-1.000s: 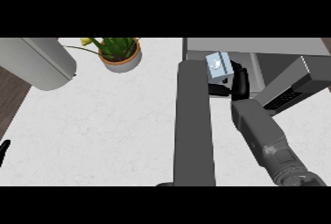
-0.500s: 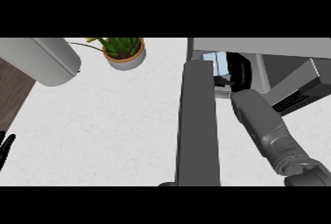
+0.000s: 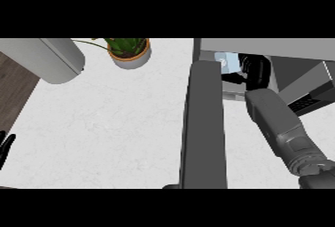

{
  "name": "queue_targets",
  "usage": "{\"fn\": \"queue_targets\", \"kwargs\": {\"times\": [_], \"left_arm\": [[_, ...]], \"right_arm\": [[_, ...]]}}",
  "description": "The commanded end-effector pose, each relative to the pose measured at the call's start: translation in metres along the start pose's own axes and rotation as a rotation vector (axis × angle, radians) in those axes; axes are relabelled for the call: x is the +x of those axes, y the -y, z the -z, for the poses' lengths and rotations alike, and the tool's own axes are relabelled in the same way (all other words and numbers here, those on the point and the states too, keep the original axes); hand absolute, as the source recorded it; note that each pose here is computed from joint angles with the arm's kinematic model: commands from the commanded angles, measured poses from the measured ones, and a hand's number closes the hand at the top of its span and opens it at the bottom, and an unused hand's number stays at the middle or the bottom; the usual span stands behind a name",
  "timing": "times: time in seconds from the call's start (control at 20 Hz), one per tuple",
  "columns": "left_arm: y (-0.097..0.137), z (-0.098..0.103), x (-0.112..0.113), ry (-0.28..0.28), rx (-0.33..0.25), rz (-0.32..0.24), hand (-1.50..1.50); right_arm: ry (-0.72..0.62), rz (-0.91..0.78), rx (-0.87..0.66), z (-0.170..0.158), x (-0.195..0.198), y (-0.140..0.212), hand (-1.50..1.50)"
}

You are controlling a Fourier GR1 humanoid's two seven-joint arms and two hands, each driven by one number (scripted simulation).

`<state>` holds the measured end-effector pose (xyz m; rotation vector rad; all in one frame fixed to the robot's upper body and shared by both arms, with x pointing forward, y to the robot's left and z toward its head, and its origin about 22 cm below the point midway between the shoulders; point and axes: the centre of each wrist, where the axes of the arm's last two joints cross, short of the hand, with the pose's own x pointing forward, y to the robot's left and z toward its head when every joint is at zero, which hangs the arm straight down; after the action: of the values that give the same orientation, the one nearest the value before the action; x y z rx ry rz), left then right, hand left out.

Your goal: Pick up the milk, place it into the microwave and close the microwave

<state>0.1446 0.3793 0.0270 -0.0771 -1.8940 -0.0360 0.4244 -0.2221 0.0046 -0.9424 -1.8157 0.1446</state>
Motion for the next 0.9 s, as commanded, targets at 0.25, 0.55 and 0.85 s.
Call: {"fn": "queue_targets", "kwargs": {"times": [0.25, 0.55, 0.85], "left_arm": [[0.001, 0.008, -0.005, -0.003, 0.006, -0.001, -1.5], [0.006, 0.019, -0.011, -0.009, -0.008, -0.007, -1.5], [0.003, 0.026, -0.02, -0.02, -0.009, -0.024, -1.5]], "right_arm": [[-0.028, -0.072, -0.011, 0.002, -0.026, 0.025, 1.5], [-0.036, -0.141, -0.027, -0.002, -0.035, 0.029, 1.5], [-0.014, -0.19, 0.037, -0.008, -0.028, 0.018, -1.5]]}}
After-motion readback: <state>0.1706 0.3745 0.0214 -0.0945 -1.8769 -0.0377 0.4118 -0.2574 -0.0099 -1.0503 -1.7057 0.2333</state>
